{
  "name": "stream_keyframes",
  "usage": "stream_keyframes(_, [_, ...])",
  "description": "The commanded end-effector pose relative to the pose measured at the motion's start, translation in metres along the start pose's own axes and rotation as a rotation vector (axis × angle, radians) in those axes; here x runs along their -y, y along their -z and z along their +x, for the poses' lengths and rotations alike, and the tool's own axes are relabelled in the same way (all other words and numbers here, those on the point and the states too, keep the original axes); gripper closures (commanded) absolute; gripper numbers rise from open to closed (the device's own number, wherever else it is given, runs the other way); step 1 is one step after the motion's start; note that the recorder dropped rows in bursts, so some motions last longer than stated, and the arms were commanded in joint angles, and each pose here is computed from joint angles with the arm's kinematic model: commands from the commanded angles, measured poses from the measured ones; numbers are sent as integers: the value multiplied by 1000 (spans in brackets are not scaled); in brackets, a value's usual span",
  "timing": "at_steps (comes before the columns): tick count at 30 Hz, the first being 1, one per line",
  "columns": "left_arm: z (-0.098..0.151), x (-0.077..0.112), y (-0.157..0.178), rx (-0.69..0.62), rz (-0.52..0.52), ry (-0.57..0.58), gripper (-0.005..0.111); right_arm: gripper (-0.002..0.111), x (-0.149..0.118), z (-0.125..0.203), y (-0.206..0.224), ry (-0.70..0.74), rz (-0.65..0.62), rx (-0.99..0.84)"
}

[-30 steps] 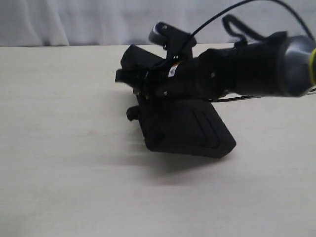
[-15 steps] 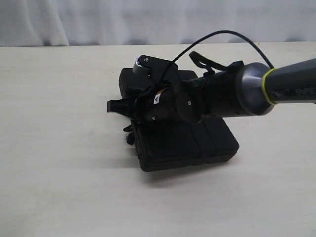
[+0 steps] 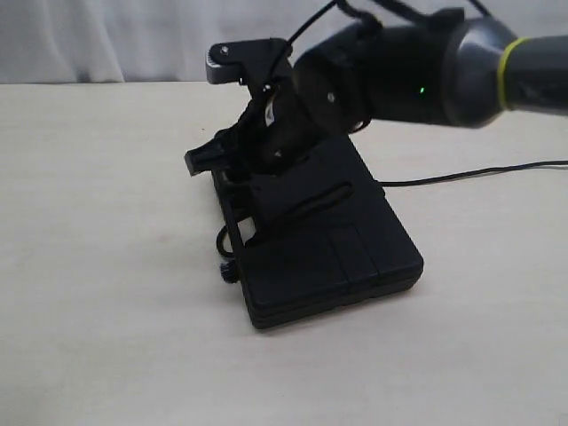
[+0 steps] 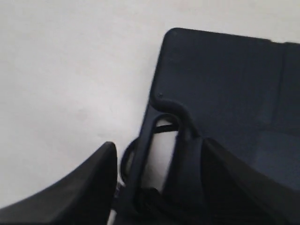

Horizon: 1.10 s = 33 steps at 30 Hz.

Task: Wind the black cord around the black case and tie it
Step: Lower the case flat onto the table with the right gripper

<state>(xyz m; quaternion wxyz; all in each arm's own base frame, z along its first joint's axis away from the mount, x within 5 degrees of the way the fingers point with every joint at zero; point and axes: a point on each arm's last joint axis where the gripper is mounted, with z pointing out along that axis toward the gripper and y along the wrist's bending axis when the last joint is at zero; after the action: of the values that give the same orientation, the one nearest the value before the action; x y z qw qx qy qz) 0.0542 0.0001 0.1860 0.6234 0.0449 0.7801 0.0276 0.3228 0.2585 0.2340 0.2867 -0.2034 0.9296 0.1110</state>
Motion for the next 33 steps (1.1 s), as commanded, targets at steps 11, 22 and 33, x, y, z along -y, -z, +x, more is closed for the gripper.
stream_keyframes(11, [1,0,0,2,-1,6,107,57,11,23,29,558,76,-453])
stream_keyframes(22, [1,0,0,2,-1,6,107,57,-15,41,5,892,124,-435])
stream_keyframes(33, [1,0,0,2,-1,6,107,57,-13,53,-36,1027,374,-511])
